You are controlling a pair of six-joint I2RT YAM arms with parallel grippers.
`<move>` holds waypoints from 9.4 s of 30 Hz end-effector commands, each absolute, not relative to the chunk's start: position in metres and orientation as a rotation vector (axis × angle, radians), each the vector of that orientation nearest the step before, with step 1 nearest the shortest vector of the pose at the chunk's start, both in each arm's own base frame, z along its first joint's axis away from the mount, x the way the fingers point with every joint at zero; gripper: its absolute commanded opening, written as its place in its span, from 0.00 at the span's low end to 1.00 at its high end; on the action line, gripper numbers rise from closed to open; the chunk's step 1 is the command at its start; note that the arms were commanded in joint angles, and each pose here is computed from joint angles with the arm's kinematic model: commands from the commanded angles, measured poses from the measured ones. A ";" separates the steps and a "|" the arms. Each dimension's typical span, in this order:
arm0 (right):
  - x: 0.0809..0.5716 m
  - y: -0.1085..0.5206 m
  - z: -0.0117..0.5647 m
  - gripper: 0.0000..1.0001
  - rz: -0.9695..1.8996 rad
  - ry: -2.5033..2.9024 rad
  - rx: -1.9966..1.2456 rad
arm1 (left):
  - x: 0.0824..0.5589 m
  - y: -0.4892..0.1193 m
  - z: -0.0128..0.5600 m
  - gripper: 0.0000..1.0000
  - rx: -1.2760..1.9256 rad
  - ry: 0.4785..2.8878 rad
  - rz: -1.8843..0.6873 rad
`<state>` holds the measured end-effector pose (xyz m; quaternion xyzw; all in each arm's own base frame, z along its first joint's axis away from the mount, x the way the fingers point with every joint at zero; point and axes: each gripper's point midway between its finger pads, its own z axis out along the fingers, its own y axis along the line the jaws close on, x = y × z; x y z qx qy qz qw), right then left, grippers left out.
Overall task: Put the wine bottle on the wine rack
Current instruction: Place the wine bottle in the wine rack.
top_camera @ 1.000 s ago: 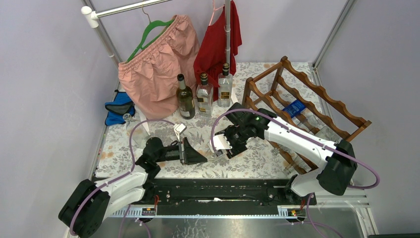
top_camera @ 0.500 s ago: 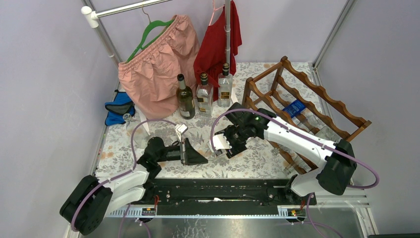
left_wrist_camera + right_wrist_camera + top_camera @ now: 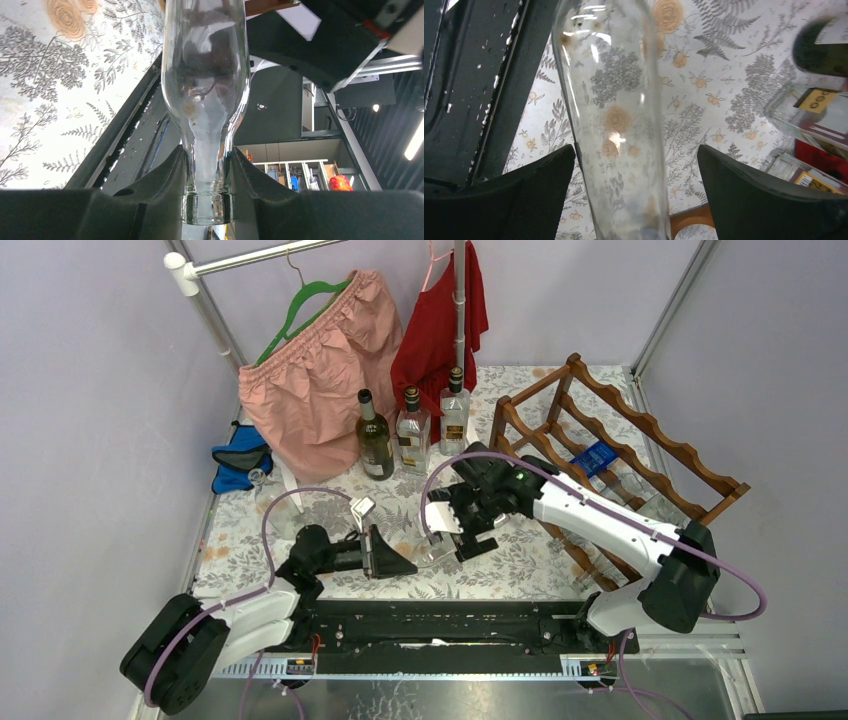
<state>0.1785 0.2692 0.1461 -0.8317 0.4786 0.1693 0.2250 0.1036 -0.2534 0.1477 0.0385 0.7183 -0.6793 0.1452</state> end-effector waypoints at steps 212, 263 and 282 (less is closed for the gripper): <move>0.242 0.137 0.225 0.02 0.589 2.187 -1.167 | 0.345 -0.469 0.101 0.11 -0.326 1.801 -1.825; 0.241 0.139 0.220 0.02 0.605 2.195 -1.163 | 0.340 -0.463 0.056 0.30 -0.349 2.066 -1.570; 0.239 0.139 0.219 0.02 0.613 2.201 -1.163 | 0.351 -0.455 0.043 0.33 -0.108 2.088 -1.237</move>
